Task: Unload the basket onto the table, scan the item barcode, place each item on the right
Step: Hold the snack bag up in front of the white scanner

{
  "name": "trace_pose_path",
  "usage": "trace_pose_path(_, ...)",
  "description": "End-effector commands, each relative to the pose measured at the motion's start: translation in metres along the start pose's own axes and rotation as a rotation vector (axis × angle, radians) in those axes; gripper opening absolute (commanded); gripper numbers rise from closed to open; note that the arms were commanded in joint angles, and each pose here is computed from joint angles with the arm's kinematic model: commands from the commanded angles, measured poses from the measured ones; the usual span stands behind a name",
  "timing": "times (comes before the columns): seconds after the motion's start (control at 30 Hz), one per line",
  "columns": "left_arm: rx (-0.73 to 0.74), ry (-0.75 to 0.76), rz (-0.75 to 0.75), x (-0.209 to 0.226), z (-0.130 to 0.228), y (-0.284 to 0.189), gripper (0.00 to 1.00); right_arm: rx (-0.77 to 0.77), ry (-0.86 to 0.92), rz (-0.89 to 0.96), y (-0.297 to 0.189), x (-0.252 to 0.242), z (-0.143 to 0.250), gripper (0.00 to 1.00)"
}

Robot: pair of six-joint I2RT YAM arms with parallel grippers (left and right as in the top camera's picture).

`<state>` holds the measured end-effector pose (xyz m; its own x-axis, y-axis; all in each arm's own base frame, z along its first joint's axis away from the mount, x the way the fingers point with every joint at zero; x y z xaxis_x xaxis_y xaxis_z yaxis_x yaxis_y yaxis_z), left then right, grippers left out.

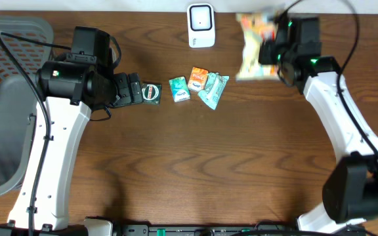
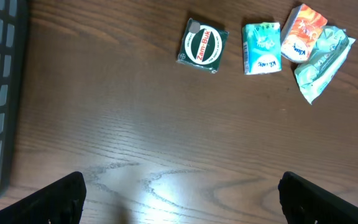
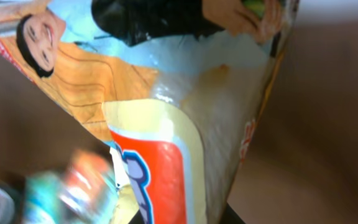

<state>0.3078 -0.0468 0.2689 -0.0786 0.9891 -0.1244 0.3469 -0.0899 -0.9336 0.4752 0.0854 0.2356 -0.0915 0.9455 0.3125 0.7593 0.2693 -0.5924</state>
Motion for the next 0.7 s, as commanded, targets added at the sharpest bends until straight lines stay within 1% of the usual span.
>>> trace_pose_path(0.0, -0.004, 0.001, -0.006, 0.001, -0.001, -0.001, 0.98, -0.1, -0.006, -0.171, -0.012, 0.047, -0.025, 0.01)
trace_pose_path(0.2, -0.004, 0.001, -0.006, 0.001, -0.001, -0.001, 0.98, -0.26, -0.078, -0.288, 0.021, 0.091, -0.037, 0.01)
trace_pose_path(0.37, -0.004, 0.001, -0.006, 0.001, -0.001, -0.001, 0.98, -0.371, -0.017, -0.238, 0.066, 0.102, -0.031, 0.01)
trace_pose_path(0.5, -0.004, 0.001, -0.006, 0.001, -0.001, -0.001, 0.98, -0.395, -0.014, -0.251, 0.102, 0.105, -0.028, 0.01)
trace_pose_path(0.67, -0.004, 0.001, -0.006, 0.001, -0.001, -0.001, 0.98, -0.363, -0.01, -0.25, 0.148, 0.109, -0.027, 0.01)
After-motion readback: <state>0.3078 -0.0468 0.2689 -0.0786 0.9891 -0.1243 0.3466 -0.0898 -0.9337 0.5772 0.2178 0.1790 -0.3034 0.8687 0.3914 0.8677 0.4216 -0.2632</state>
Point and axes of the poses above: each gripper's point midway between its finger pads, its own y axis out along the fingers, its own x axis along the line the jaws close on, z = x × y, the point moved 4 cm from there along -y, back along the fingers, and after that the axes turned 5 degrees about y, right-handed, at the moved point
